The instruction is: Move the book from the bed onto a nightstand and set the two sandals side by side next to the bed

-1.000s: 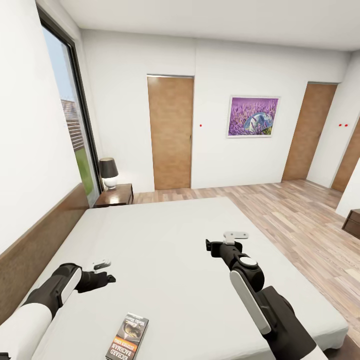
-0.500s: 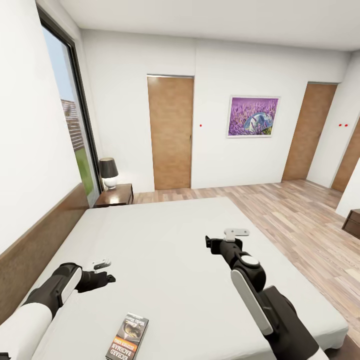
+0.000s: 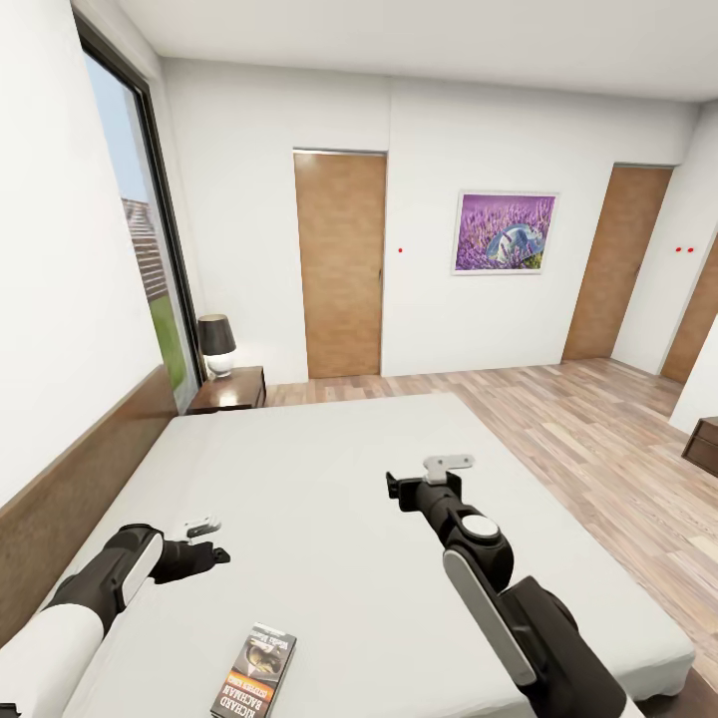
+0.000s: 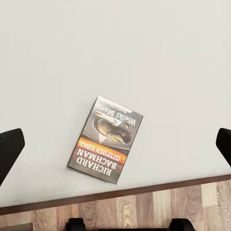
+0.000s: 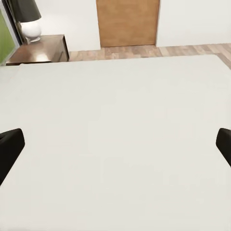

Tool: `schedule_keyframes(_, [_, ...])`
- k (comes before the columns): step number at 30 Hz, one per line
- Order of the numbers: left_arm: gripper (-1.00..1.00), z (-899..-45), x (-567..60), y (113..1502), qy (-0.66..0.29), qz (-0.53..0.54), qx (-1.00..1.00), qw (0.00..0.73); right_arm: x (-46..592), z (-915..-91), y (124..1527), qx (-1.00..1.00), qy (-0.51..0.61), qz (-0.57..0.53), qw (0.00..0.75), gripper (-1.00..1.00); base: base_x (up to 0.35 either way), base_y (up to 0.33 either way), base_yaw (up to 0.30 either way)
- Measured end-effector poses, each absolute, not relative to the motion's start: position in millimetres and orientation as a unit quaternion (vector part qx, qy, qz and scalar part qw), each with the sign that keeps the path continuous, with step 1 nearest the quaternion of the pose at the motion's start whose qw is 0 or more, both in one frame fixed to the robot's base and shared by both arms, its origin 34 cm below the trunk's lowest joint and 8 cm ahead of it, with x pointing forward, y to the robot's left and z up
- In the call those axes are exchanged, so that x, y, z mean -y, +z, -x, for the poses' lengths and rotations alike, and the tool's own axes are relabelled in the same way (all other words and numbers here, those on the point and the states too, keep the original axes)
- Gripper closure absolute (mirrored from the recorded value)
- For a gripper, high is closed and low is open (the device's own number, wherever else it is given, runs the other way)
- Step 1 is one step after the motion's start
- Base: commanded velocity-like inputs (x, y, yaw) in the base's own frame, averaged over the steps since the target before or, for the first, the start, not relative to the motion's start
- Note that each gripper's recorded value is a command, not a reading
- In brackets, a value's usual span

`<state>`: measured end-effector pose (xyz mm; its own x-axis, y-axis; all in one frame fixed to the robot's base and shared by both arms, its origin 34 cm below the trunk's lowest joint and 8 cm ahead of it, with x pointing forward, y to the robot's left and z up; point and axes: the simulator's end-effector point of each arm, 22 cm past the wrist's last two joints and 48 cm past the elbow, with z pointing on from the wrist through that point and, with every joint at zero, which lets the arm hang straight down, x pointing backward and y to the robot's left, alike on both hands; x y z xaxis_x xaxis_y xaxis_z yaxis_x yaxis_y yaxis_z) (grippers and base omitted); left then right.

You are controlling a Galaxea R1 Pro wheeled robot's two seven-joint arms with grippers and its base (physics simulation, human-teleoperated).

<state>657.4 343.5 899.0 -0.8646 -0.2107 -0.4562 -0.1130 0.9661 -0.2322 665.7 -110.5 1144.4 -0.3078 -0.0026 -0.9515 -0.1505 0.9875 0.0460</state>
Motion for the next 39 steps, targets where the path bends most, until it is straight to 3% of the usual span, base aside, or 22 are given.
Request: schedule_keyframes(39, [-1.00,-674.8,-337.5,888.0,-0.104,0.077,-0.957,0.259,93.7,-671.4,1127.8,-0.805,0.072,0.059,0.586,-1.00,0.000,0.000,0.000])
